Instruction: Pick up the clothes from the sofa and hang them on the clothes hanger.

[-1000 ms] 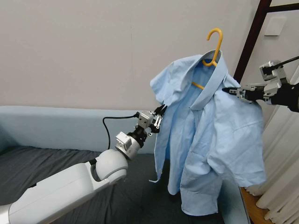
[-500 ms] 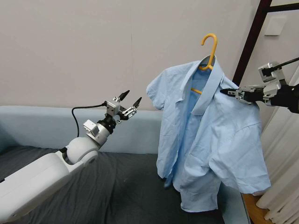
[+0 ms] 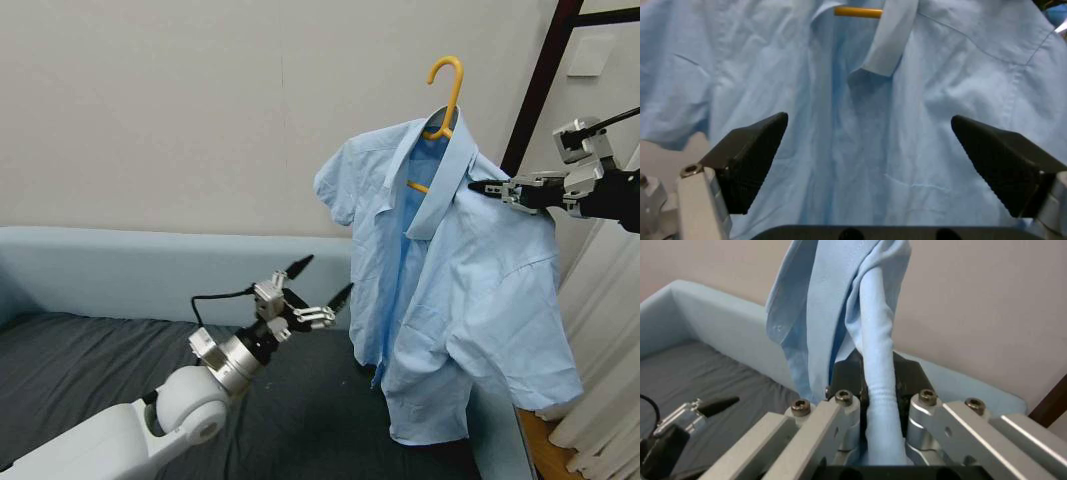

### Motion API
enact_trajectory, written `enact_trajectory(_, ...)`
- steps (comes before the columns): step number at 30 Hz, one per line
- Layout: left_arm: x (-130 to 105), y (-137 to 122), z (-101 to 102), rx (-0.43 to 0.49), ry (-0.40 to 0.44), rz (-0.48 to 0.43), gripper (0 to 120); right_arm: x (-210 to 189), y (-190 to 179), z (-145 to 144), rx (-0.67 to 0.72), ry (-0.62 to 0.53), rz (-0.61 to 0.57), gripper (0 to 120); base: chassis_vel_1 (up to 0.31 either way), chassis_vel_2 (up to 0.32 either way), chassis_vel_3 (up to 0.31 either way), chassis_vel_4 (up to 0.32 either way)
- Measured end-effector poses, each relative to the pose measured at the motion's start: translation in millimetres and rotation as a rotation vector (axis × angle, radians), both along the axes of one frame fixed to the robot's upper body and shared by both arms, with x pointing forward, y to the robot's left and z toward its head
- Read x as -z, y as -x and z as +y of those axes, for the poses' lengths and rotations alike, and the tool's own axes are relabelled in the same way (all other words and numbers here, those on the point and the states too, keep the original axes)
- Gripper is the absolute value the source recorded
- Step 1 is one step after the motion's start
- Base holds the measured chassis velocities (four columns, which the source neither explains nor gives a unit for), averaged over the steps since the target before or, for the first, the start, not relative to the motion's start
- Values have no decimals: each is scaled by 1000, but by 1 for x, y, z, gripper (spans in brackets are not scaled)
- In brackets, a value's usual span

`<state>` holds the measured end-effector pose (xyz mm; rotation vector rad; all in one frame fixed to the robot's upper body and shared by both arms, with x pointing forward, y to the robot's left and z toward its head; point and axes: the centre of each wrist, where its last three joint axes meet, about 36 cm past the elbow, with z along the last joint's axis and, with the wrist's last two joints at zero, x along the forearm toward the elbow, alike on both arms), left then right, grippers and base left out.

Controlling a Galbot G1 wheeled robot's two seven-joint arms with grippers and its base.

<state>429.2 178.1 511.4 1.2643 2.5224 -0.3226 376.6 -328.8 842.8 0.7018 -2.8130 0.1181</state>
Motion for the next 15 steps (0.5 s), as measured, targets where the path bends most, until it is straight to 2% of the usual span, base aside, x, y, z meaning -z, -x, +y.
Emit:
enact_trajectory(3, -9, -4, -24, 43, 55, 80, 93, 0, 2, 3, -8, 3, 0, 7, 0, 0, 0, 0)
enact_trajectory(4, -9, -4, -24, 43, 55, 80, 93, 0, 2, 3, -8, 3, 0, 7, 0, 0, 0, 0)
enact_trajectory(5, -13, -7, -32, 56, 82, 116, 91, 1, 3, 4, -10, 4, 0, 7, 0, 0, 0, 0)
enact_trajectory(7, -19, -10, -43, 74, 123, 172, 86, 1, 4, 4, -10, 5, -1, 7, 0, 0, 0, 0)
enact_trajectory(8, -23, -12, -50, 88, 153, 212, 79, 1, 4, 4, -10, 6, 0, 7, 0, 0, 0, 0)
enact_trajectory(12, -29, -16, -61, 112, 188, 261, 71, 0, 4, 4, -9, 7, 0, 7, 0, 0, 0, 0)
enact_trajectory(13, -29, -20, -67, 119, 194, 276, 62, 0, 4, 4, -8, 8, 0, 7, 0, 0, 0, 0)
enact_trajectory(15, -29, -24, -72, 120, 195, 277, 59, 0, 4, 4, -8, 9, -1, 7, 0, 0, 0, 0)
